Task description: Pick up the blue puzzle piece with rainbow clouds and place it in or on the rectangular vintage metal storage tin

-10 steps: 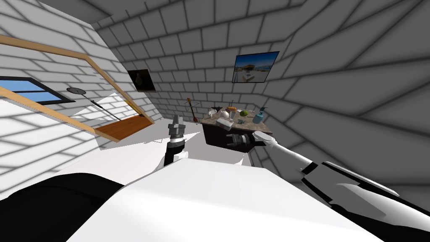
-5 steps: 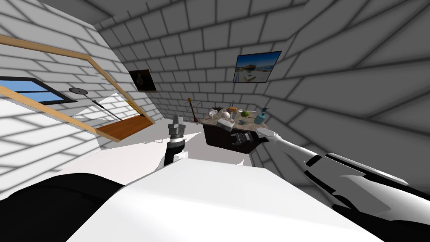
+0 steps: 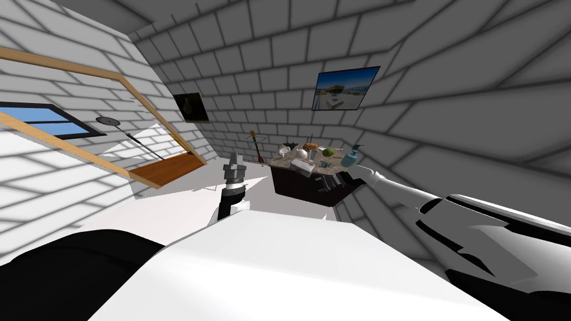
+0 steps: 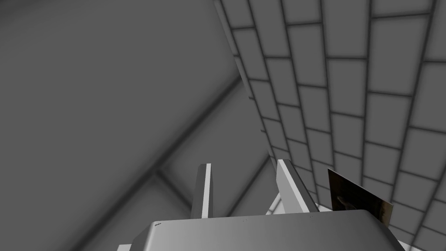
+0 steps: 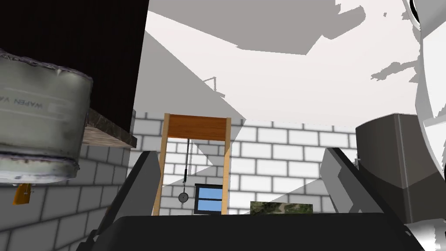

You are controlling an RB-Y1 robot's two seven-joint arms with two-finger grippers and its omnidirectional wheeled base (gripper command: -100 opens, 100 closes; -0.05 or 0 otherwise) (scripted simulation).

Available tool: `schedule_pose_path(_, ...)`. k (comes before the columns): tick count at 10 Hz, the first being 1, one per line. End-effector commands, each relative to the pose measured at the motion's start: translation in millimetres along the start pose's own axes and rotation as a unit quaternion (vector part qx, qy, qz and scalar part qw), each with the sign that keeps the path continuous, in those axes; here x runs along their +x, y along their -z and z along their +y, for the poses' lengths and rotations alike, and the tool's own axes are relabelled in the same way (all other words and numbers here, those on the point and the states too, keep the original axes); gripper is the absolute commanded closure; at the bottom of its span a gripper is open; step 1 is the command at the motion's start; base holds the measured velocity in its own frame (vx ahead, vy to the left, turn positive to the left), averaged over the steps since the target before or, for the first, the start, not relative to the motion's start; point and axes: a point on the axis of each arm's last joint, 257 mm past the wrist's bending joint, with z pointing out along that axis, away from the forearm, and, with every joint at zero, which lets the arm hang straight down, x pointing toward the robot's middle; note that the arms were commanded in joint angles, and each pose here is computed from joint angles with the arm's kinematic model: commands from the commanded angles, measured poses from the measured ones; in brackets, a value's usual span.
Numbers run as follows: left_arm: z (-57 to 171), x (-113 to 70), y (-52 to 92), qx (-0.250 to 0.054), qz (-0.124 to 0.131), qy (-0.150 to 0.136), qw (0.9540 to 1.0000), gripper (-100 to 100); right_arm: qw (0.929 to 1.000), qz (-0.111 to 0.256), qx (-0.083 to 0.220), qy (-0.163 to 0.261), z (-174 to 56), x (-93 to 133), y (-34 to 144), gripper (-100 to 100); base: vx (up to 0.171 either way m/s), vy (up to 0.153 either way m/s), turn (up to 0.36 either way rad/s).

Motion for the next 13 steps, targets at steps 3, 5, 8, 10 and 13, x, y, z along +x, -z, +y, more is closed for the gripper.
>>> schedule_pose_path(3, 0, 0.0, 0.0, 0.0, 0.0, 0.0, 1.0, 0, 0.9977, 0.066, 0.012, 0.003, -22, 31, 33.3, -100, 0.083, 0.044, 0.019)
schedule_pose_path(5, 0, 0.0, 0.0, 0.0, 0.0, 0.0, 1.0, 0, 0.9934, 0.111, 0.027, -0.005, -34, 58, 63.6, -100, 0.059, 0.026, 0.02)
schedule_pose_path(8, 0, 0.0, 0.0, 0.0, 0.0, 0.0, 1.0, 0, 0.9879, 0.15, 0.038, -0.008, -43, 77, 91.7, -100, 0.1, 0.043, 0.026)
schedule_pose_path(10, 0, 0.0, 0.0, 0.0, 0.0, 0.0, 1.0, 0, 0.975, 0.214, 0.056, -0.016, -54, 106, 143.4, -100, 0.18, 0.072, 0.055)
schedule_pose_path(13, 0, 0.0, 0.0, 0.0, 0.0, 0.0, 1.0, 0, 0.9585, 0.274, 0.069, -0.034, -56, 136, 192.6, -100, 0.189, 0.058, 0.05)
